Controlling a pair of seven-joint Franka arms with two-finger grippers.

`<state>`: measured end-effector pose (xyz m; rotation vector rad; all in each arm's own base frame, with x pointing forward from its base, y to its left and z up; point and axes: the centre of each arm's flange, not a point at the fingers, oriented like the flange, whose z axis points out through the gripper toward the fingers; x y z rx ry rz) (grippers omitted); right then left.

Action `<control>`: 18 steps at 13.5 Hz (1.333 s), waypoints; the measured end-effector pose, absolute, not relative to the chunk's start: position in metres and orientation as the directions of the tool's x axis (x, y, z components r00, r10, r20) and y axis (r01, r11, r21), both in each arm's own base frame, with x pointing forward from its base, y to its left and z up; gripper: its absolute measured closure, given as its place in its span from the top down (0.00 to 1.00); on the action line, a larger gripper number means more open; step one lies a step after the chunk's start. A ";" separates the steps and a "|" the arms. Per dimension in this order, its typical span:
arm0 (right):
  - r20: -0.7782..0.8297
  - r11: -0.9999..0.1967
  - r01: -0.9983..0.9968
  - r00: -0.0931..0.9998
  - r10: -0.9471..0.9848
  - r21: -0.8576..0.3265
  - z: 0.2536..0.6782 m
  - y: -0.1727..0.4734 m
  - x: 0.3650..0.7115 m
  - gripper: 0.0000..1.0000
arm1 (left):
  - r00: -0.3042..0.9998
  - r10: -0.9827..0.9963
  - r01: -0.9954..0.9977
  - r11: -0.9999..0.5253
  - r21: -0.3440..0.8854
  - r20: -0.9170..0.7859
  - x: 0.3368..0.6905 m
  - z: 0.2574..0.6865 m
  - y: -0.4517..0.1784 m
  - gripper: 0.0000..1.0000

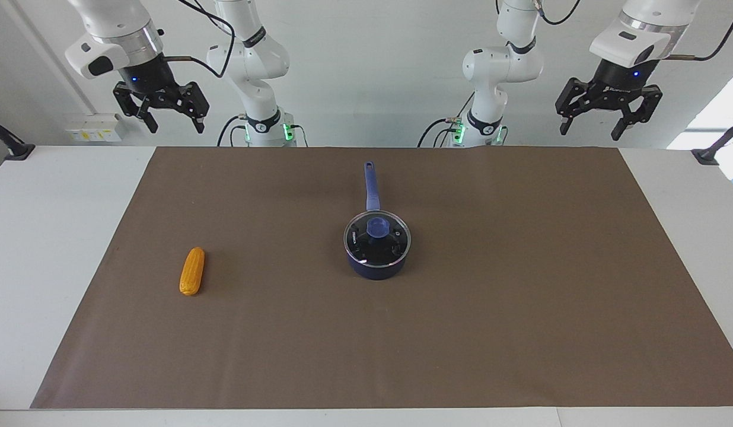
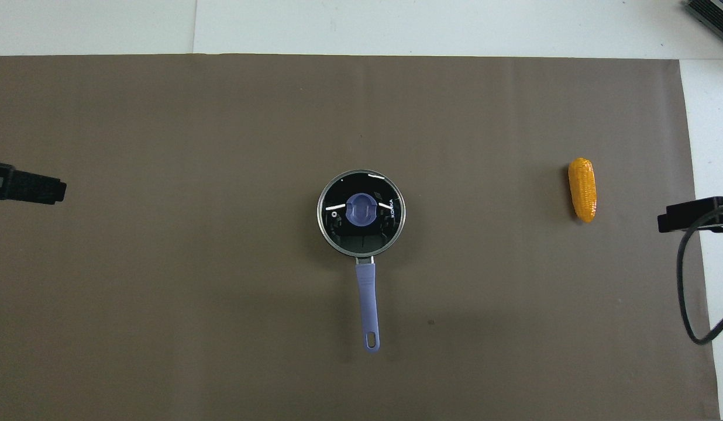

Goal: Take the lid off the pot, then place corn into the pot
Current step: 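Reach the left gripper to the lid knob while the right gripper reaches the corn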

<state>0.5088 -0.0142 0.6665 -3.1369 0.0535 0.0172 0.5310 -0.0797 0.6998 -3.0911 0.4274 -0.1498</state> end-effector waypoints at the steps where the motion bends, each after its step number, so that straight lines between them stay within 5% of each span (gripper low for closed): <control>1: -0.011 -0.999 -0.037 0.999 -0.037 -0.004 0.666 -0.016 0.509 1.00 | 0.955 -0.284 -0.283 -0.959 -0.028 0.090 0.533 0.695 -0.090 1.00; 13: 0.043 -0.999 -0.047 0.998 -0.047 -0.005 0.630 -0.022 0.525 1.00 | 0.972 -0.220 -0.222 -0.975 0.020 0.081 0.539 0.590 -0.285 1.00; 18: 0.108 -0.997 -0.077 0.991 -0.077 0.000 0.524 -0.040 0.562 1.00 | 0.980 -0.175 -0.174 -0.985 -0.018 0.094 0.535 0.527 -0.363 1.00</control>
